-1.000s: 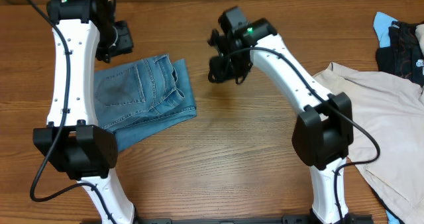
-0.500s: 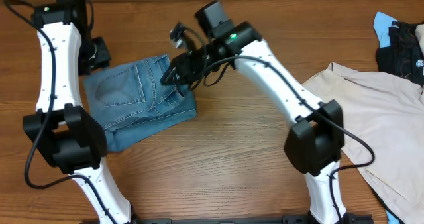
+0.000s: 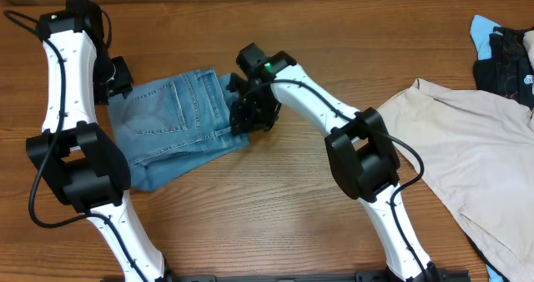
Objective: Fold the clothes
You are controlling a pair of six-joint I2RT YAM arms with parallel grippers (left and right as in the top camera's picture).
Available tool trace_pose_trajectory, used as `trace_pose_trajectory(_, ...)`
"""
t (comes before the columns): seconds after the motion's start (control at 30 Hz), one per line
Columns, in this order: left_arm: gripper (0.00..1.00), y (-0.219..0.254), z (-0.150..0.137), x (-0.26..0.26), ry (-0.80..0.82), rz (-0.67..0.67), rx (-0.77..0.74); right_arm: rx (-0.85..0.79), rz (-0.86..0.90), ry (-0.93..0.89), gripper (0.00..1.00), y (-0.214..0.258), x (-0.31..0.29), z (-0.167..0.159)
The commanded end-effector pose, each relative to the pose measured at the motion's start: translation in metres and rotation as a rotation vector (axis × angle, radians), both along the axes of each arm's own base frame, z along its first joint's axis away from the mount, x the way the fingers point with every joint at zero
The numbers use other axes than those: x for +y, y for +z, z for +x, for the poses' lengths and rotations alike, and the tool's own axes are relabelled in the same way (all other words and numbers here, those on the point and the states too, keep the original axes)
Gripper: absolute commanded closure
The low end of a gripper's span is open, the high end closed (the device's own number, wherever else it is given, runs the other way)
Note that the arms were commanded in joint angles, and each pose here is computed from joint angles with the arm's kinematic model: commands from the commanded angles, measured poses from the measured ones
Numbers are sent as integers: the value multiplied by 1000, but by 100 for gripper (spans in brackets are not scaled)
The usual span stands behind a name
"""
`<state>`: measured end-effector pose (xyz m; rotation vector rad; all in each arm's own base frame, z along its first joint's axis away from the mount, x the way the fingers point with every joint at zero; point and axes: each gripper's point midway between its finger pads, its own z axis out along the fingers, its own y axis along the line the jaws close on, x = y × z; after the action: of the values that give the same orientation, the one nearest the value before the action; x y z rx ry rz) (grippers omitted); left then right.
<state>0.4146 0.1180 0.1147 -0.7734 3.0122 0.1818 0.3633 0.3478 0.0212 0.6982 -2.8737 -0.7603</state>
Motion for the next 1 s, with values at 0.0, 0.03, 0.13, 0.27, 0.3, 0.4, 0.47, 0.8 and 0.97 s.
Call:
trace_pose_trajectory(0.0, 60, -4, -1, 1, 4, 9, 13, -70, -134, -48, 63, -18, -30, 21)
trace_pose_trajectory(0.03, 59, -4, -1, 1, 4, 9, 13, -71, -133, -47, 63, -18, -30, 21)
trace_pose_trajectory(0.13, 60, -4, 1, 1, 3, 12, 6, -59, -140, -45, 63, -17, -31, 18)
trace_pose_trajectory(0.27, 51, -3, 13, 2, 3, 10, -44, -54, -145, -44, 63, -17, -32, 16)
trace_pose_trajectory(0.3, 47, -3, 18, 0, -2, -1, -66, -54, -145, -44, 63, -17, -32, 16)
trace_pose_trajectory(0.4, 34, -1, 37, 0, -25, -10, -143, -55, -145, -51, 63, -17, -35, 19)
trace_pose_trajectory(0.47, 29, 1, 49, 2, -51, 5, -189, -60, -144, -49, 63, -17, -36, 21)
trace_pose_trajectory(0.8, 26, -18, 81, 9, -121, 43, -309, -71, -139, -43, 63, -17, -32, 21)
trace_pose_trajectory(0.97, 27, -57, 58, 5, -149, 23, -215, -100, -125, -46, 63, -17, -29, 28)
